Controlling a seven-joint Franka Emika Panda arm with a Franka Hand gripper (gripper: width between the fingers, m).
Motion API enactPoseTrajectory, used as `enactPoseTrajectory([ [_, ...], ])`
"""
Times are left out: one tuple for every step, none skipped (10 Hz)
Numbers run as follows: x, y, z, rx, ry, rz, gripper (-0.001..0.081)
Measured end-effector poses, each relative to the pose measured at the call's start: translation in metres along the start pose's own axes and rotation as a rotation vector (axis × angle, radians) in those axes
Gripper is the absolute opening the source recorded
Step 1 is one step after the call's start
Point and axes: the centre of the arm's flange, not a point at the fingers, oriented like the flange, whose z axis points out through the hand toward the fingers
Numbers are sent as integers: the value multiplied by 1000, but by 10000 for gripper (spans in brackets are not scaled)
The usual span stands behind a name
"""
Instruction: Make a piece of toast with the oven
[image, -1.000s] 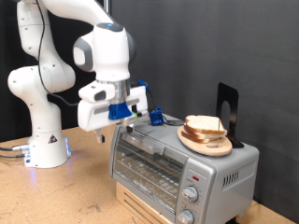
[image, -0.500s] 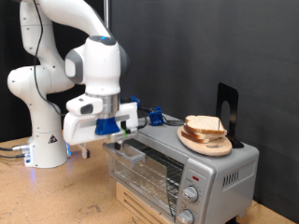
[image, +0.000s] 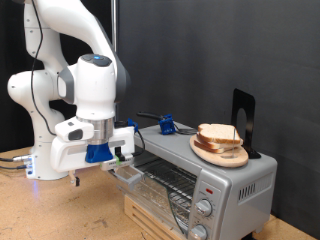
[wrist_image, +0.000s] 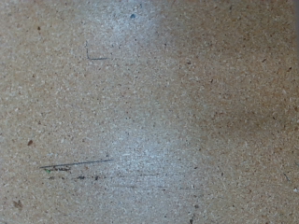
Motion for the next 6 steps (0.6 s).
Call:
enactPoseTrajectory([
  [1,1,0,16,-10,-8,808],
  [3,1,-3,43,-16,-17,808],
  [4,1,-8,73,-17,-23,808],
  [4,2,-14,99,-18,-27,808],
  [3,5,-21,115,-14,-29,808],
  [2,8,-26,123,-10,-27,808],
])
